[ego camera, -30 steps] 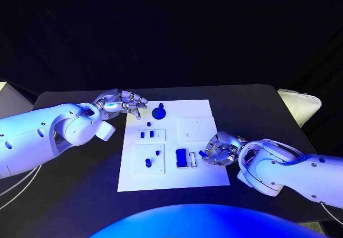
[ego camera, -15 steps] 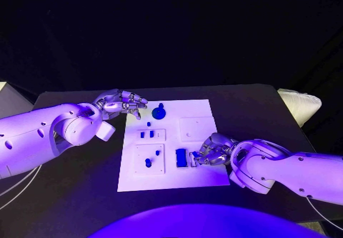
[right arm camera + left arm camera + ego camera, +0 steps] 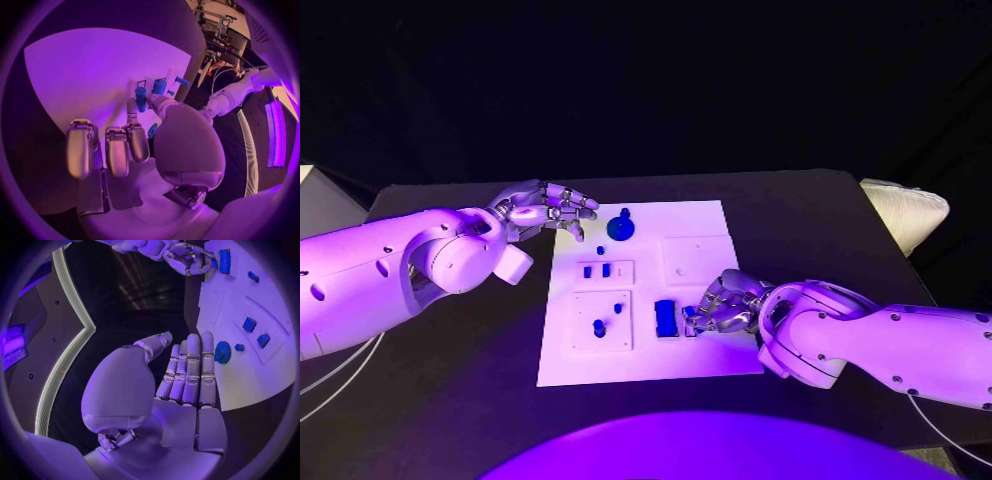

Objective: Assemble the parts on the task board

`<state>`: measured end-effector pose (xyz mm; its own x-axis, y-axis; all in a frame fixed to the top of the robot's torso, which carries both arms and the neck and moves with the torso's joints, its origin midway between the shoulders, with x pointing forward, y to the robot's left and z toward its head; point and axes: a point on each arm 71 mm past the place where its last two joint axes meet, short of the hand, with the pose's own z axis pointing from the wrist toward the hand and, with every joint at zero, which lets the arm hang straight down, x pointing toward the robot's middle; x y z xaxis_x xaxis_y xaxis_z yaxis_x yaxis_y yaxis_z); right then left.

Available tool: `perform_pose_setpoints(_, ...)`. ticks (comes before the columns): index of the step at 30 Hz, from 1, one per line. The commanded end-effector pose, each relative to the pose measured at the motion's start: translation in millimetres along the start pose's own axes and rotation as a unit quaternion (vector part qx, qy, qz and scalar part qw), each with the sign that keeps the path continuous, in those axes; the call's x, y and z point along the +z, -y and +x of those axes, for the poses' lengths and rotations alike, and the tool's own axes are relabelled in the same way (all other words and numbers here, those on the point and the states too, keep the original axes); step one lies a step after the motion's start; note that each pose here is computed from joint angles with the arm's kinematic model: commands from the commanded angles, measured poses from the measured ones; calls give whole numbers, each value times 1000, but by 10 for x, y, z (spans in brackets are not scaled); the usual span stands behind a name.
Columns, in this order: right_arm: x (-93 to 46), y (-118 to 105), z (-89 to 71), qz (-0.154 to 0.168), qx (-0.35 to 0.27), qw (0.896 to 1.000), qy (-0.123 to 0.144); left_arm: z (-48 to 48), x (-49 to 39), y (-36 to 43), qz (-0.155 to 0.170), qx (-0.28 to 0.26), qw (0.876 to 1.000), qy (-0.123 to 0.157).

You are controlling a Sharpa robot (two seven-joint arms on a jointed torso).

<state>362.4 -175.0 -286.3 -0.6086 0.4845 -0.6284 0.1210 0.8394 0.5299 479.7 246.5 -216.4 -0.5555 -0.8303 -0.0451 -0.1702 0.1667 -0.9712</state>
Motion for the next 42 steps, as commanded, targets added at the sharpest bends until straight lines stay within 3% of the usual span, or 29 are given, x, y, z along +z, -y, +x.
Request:
perform_pose_setpoints(1, 8, 4, 33, 6, -10, 1000, -17, 28, 4, 11, 3, -1, 1000, -11)
perform_pose_setpoints(42, 17, -45, 66, -7, -25, 1000, -13, 16, -2, 7, 1, -1, 1000, -10)
